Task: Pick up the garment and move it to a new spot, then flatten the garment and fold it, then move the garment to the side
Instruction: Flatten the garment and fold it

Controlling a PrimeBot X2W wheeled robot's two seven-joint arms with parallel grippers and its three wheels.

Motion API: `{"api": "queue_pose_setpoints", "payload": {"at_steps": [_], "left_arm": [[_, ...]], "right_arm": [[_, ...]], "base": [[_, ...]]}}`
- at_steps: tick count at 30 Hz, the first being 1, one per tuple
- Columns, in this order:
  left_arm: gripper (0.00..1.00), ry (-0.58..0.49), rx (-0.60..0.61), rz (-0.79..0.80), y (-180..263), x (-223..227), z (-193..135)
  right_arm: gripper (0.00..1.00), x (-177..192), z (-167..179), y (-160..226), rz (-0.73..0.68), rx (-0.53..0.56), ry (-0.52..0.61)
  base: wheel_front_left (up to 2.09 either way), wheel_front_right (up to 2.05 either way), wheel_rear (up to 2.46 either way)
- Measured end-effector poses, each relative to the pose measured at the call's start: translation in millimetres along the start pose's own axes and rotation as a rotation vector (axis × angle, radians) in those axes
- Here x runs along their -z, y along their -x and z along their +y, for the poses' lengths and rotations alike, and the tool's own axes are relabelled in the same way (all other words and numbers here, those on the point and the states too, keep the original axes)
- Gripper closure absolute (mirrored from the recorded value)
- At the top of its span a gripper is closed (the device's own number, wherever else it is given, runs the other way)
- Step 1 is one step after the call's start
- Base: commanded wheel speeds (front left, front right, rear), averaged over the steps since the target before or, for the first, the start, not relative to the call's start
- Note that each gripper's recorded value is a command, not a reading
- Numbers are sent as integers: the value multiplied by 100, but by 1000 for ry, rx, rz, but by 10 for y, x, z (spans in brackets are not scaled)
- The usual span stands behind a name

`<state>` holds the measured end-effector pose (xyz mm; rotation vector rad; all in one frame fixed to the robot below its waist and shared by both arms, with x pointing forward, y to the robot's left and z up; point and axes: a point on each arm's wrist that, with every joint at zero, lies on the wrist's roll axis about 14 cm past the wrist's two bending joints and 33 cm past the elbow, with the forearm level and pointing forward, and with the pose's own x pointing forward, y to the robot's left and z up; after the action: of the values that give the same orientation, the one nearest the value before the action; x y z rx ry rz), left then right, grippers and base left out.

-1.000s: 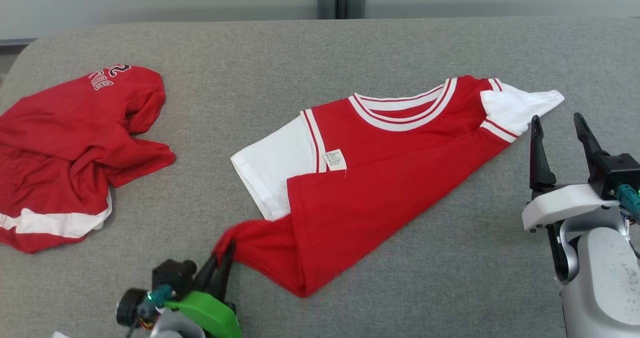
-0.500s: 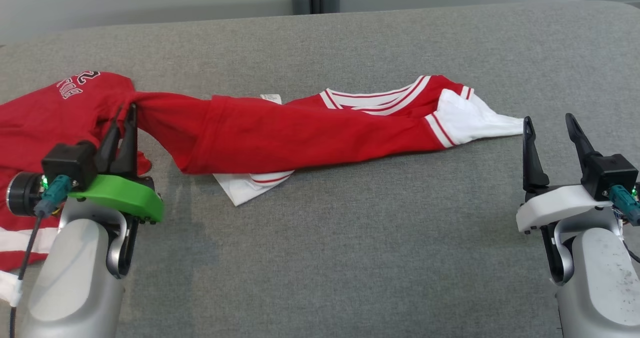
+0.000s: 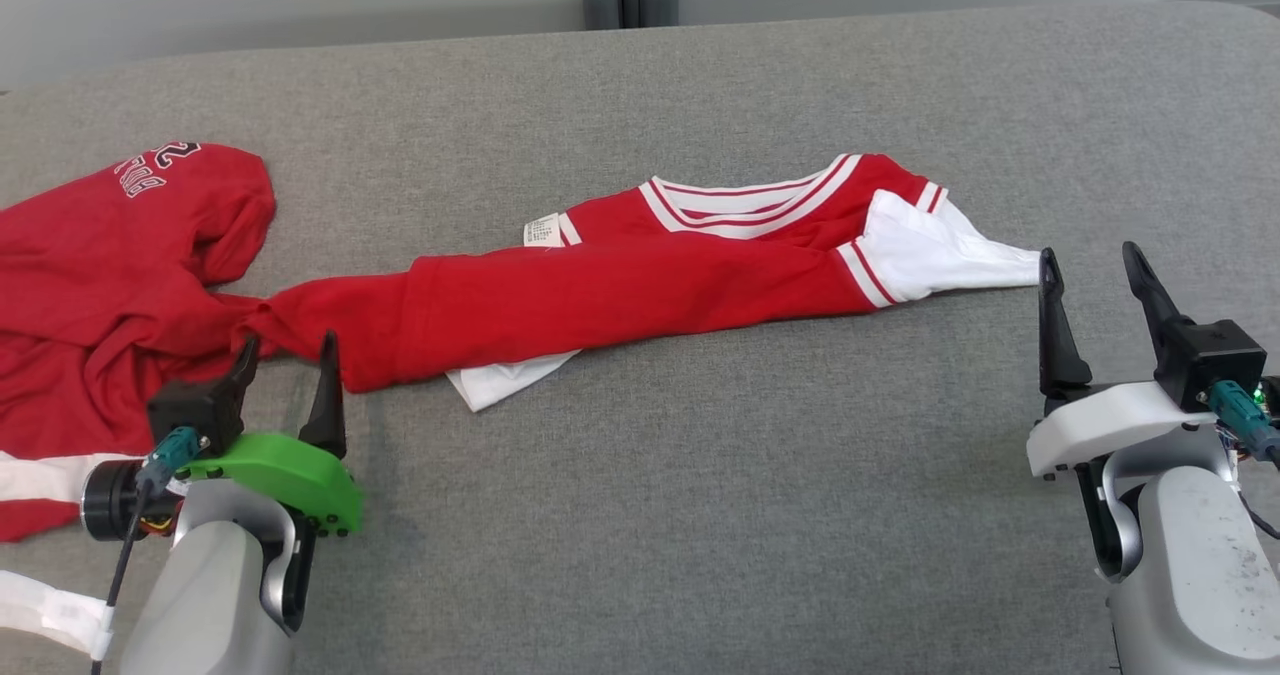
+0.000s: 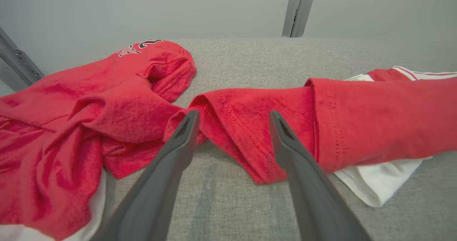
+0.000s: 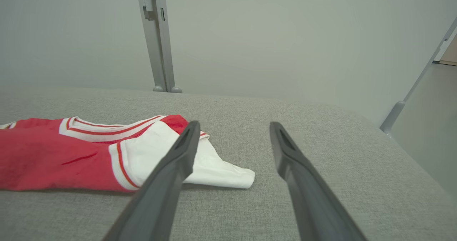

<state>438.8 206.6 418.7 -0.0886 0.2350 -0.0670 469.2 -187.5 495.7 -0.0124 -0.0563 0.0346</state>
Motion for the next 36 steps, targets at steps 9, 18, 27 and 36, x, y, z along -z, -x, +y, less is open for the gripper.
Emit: {"api": "queue_pose_setpoints", "payload": {"at_steps": [9,18,27,36], "left_arm": [[0,38,115,-69,-126,-192,-445],[0,63,192,36,-263,85,-639],[0,86,238,88,-316,219,-767],[100,106,282,121,-251,263,-899]], "right_arm": [[0,48,119,-41,9,-36,-4],[0,93,69,-30,19,-29,-2],[0,165,-30,14,38,-5,7],[0,142,47,30,36,-26,2]], "base": [[0,0,0],[0,0,0],[0,0,0],[0,0,0]]}}
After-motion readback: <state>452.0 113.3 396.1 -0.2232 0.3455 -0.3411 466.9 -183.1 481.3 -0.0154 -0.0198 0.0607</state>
